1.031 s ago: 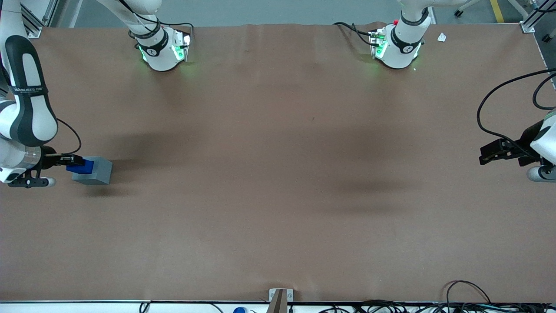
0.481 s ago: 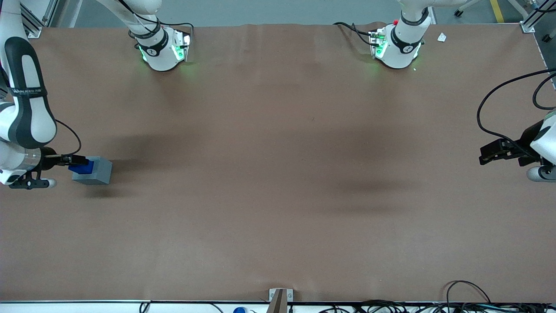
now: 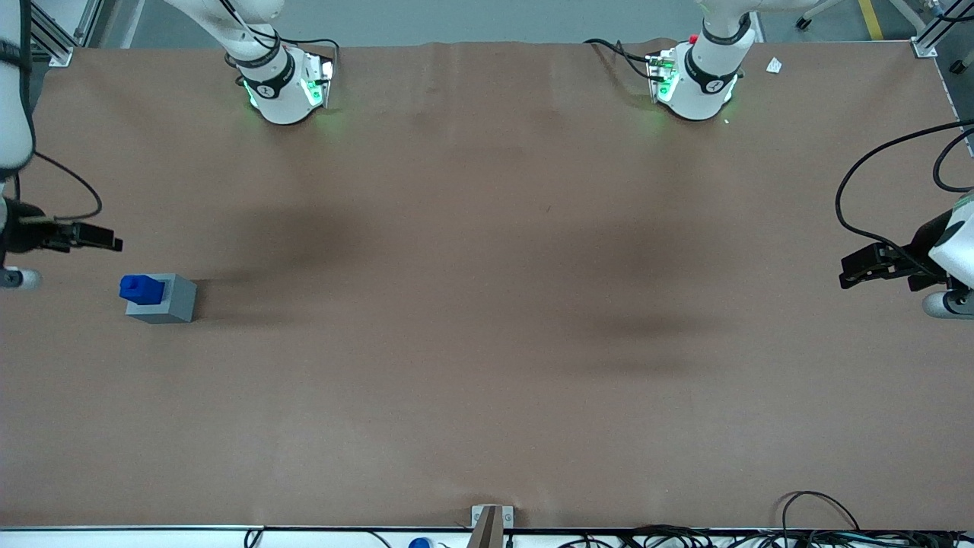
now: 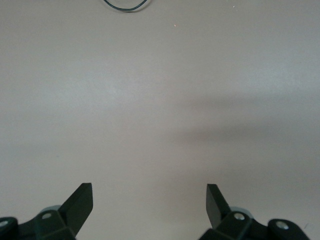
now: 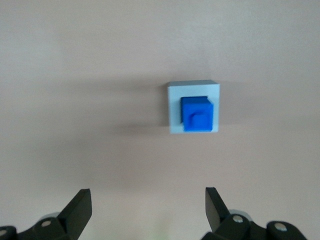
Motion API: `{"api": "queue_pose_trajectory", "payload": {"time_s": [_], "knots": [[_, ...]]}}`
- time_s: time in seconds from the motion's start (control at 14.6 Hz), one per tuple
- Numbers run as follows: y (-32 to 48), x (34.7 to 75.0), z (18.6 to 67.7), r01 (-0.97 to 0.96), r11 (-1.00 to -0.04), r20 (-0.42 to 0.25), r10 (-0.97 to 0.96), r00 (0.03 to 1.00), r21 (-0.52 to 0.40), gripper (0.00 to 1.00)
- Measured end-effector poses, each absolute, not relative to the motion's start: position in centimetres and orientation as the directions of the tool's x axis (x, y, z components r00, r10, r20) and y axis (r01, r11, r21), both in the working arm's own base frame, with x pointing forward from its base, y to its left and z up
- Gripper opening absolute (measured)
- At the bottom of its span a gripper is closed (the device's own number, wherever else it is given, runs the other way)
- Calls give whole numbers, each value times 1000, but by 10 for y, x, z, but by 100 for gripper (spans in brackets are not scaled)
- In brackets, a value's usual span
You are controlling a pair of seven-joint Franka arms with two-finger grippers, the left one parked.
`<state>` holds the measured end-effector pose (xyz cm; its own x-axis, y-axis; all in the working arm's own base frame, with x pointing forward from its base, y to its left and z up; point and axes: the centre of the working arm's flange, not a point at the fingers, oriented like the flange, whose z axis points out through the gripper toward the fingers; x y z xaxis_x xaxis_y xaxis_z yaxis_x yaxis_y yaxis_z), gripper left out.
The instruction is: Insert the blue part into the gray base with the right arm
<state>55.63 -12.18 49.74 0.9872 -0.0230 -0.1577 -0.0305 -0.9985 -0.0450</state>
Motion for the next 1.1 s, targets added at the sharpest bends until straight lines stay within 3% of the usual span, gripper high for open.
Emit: {"api": "queue_pose_trajectory", "payload": {"time_s": [0.48, 1.1], "knots": [[-7, 516, 598, -67, -998, -50, -66, 997, -13, 100], [10, 486, 621, -62, -998, -4, -62, 998, -17, 100]]}}
